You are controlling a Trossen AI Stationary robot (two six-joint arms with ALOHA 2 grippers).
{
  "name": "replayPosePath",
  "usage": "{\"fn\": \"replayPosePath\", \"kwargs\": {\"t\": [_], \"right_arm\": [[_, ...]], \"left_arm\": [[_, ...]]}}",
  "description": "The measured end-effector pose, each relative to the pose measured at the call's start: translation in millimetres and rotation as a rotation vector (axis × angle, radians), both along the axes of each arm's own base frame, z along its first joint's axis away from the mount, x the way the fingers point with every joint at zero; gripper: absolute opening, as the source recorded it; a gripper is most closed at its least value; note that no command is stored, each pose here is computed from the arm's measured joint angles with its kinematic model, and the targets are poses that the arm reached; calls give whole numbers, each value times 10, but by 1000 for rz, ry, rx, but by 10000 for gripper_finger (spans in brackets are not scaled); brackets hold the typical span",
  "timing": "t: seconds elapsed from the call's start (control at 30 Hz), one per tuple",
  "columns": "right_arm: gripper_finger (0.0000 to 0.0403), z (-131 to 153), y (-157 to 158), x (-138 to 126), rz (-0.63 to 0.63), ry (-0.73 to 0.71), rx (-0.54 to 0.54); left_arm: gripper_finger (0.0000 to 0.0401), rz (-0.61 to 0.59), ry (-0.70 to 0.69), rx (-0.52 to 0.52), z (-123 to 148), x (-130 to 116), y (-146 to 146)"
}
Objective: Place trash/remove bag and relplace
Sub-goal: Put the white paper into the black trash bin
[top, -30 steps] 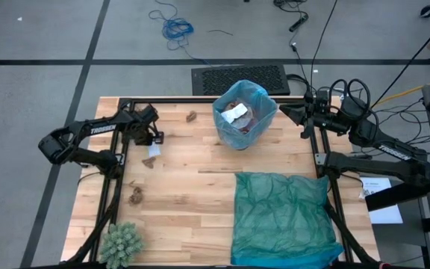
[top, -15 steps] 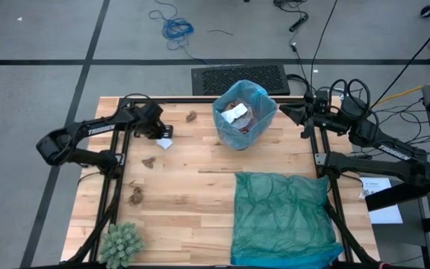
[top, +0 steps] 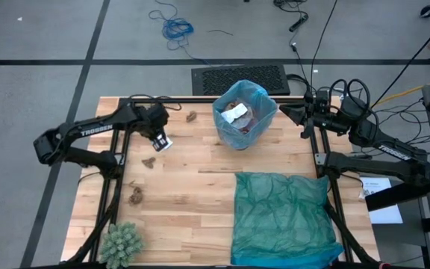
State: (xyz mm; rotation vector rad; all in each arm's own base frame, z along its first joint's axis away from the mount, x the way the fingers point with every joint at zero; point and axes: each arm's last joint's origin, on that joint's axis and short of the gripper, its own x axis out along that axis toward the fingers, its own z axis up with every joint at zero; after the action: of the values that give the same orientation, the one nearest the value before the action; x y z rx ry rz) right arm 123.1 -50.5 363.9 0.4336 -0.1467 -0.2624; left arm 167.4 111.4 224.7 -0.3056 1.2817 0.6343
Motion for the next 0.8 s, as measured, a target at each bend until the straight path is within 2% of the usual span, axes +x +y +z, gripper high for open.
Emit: {"fn": "replayPosePath", "kwargs": {"t": [0.13,0.23,0.33,0.4,0.53,0.67,0.8], "right_arm": [[0,0,0,-1,0,0,0],[0,0,0,0,0,0,0],[0,1,0,-1,0,-1,-1],[0,0,0,0,0,0,0],[0,1,0,-1,0,-1,0],[0,1,0,0,0,0,-1],[0,0,0,0,0,1,-6]], "left_arm": [[14,-20,99,47,-72,-28,-77],[38,-42,124,41,-143,-42,-118],[70,27,99,1,-181,-52,-140],[92,146,33,-88,-202,-54,-152],[125,529,-81,-282,-276,-90,-158],[141,797,-122,-331,-349,-114,-165],[146,930,-279,-353,-407,-37,-106]]}}
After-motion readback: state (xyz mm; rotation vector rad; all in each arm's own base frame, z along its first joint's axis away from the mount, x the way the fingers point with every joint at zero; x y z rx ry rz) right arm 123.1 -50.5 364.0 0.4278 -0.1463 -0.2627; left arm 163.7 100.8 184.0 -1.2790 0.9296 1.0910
